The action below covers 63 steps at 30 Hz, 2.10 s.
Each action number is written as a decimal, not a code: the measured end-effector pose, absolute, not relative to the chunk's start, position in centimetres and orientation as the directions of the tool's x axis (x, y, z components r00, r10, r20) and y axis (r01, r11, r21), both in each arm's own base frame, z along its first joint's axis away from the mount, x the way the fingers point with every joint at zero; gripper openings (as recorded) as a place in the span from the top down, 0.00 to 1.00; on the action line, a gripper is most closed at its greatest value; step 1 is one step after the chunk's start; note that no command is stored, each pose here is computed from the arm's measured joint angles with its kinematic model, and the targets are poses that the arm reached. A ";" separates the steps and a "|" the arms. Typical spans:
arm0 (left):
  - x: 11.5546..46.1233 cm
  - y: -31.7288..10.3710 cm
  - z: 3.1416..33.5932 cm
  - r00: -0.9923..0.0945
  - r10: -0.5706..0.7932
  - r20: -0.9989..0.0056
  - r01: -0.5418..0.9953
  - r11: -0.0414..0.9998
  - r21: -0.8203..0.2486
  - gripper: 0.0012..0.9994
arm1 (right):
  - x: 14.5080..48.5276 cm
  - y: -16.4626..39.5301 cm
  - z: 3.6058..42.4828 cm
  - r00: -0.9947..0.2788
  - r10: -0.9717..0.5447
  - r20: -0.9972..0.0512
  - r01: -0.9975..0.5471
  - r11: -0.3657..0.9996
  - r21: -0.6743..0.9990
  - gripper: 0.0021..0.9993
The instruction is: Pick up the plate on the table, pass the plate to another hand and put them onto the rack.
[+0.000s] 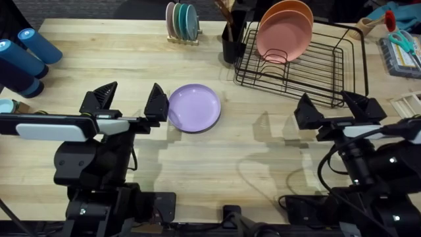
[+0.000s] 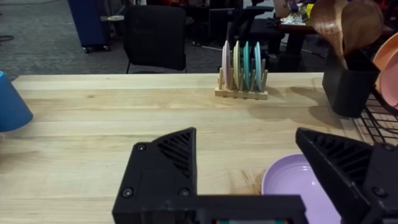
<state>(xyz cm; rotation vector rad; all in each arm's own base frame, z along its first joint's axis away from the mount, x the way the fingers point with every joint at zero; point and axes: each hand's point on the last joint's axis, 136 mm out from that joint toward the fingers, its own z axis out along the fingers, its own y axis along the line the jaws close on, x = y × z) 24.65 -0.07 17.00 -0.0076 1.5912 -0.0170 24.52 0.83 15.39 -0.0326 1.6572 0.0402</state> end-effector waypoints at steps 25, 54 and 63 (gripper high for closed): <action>24.5 0.2 18.0 -0.003 -0.015 -1.000 -0.007 1.000 -0.015 0.01 | 24.1 0.6 15.3 -0.136 -0.006 -0.991 -0.035 0.999 -0.001 0.00; 28.5 1.4 33.4 -0.521 0.035 -0.853 -0.047 0.996 0.070 0.01 | 26.9 1.6 33.8 -0.438 -0.010 -0.899 -0.084 0.996 0.031 0.00; 29.1 1.4 34.6 -0.550 0.048 -0.833 -0.037 0.996 0.082 0.01 | 27.4 1.8 32.9 -0.472 -0.010 -0.882 -0.097 0.994 0.041 0.00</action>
